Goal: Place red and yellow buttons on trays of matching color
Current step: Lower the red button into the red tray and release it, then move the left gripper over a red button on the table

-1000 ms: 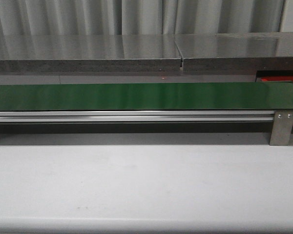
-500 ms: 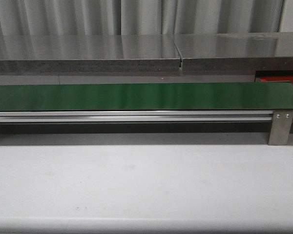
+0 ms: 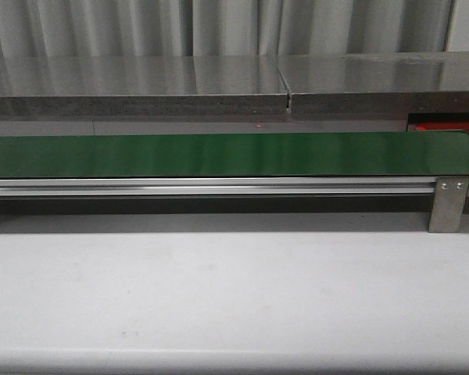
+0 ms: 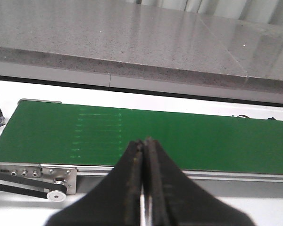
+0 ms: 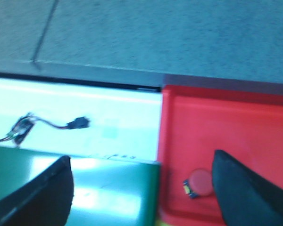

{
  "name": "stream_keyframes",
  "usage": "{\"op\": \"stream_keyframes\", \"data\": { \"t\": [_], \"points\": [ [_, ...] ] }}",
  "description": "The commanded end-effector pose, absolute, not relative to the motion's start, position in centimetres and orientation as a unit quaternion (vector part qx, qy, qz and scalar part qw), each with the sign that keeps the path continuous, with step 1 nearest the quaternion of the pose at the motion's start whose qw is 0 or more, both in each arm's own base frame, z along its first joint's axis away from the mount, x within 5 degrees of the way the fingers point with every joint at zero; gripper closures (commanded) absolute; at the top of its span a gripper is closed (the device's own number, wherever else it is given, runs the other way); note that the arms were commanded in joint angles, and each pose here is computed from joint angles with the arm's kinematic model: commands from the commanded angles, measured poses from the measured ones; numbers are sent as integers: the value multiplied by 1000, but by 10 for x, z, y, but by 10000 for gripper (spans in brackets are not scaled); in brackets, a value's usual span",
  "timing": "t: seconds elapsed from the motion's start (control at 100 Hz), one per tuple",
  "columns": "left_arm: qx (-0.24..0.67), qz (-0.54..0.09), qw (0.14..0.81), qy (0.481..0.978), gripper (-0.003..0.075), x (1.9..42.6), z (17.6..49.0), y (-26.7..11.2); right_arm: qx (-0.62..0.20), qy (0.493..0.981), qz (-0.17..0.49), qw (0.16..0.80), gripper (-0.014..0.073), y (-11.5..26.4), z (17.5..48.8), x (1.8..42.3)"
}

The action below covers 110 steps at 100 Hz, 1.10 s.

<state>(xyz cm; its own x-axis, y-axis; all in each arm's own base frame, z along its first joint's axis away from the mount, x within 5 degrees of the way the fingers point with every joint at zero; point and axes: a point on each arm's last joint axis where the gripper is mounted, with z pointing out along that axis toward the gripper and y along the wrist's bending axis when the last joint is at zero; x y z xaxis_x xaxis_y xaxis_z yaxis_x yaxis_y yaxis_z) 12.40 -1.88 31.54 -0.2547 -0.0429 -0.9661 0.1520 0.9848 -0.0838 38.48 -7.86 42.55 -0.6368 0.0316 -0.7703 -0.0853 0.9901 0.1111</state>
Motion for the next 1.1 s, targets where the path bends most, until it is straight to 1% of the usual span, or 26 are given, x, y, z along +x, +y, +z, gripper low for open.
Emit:
{"op": "stream_keyframes", "data": {
  "t": [0.0, 0.02, 0.05, 0.06, 0.07, 0.09, 0.12, 0.13, 0.14, 0.16, 0.21, 0.23, 0.26, 0.32, 0.39, 0.48, 0.51, 0.53, 0.63, 0.72, 0.75, 0.79, 1.09],
  "points": [
    [27, -82, 649, 756, 739, 125, 332, -18, -36, 868, 54, 493, 4, -56, 458, 348],
    [27, -82, 649, 756, 739, 125, 332, -18, -39, 863, 50, 502, 4, -52, 461, 341],
    [27, -82, 649, 756, 739, 125, 332, -18, -43, 863, 49, 501, 4, -46, 454, 333],
    [27, -82, 649, 756, 739, 125, 332, -18, -45, 858, 45, 510, 4, -44, 458, 328],
    [27, -82, 649, 756, 739, 125, 332, -18, -44, 861, 45, 505, 4, -43, 452, 327],
    [27, -82, 649, 756, 739, 125, 332, -18, -48, 854, 41, 516, 4, -40, 455, 319],
    [27, -82, 649, 756, 739, 125, 332, -18, -49, 854, 40, 516, 4, -35, 446, 311],
    [27, -82, 649, 756, 739, 125, 332, -18, -49, 849, 36, 525, 4, -34, 449, 306],
    [27, -82, 649, 756, 739, 125, 332, -18, -48, 852, 37, 520, 4, -33, 443, 304],
    [27, -82, 649, 756, 739, 125, 332, -18, -48, 845, 33, 532, 4, -31, 445, 297],
    [27, -82, 649, 756, 739, 125, 332, -18, -41, 845, 32, 533, 4, -27, 431, 282],
    [27, -82, 649, 756, 739, 125, 332, -18, -40, 840, 29, 540, 4, -26, 431, 275],
    [27, -82, 649, 756, 739, 125, 332, -18, -35, 844, 29, 535, 4, -25, 420, 267],
    [27, -82, 649, 756, 739, 125, 332, -18, -30, 844, 26, 535, 5, -22, 409, 249],
    [27, -82, 649, 756, 739, 125, 332, -18, -27, 852, 29, 522, 38, -20, 392, 232],
    [27, -82, 649, 756, 739, 125, 332, -18, -24, 864, 33, 501, 151, -16, 369, 213],
    [27, -82, 649, 756, 739, 125, 332, -18, -23, 868, 34, 494, 213, -15, 362, 209],
    [27, -82, 649, 756, 739, 125, 332, -18, -23, 871, 36, 489, 241, -15, 357, 206],
    [27, -82, 649, 756, 739, 125, 332, -18, -20, 882, 40, 469, 461, -13, 336, 194],
    [27, -82, 649, 756, 739, 125, 332, -18, -19, 884, 40, 465, 634, -12, 330, 190],
    [27, -82, 649, 756, 739, 125, 332, -18, -19, 884, 40, 465, 668, -12, 330, 190],
    [27, -82, 649, 756, 739, 125, 332, -18, -19, 884, 40, 466, 657, -12, 331, 190],
    [27, -82, 649, 756, 739, 125, 332, -18, -18, 882, 39, 468, 662, -12, 331, 190]
  ]
}}
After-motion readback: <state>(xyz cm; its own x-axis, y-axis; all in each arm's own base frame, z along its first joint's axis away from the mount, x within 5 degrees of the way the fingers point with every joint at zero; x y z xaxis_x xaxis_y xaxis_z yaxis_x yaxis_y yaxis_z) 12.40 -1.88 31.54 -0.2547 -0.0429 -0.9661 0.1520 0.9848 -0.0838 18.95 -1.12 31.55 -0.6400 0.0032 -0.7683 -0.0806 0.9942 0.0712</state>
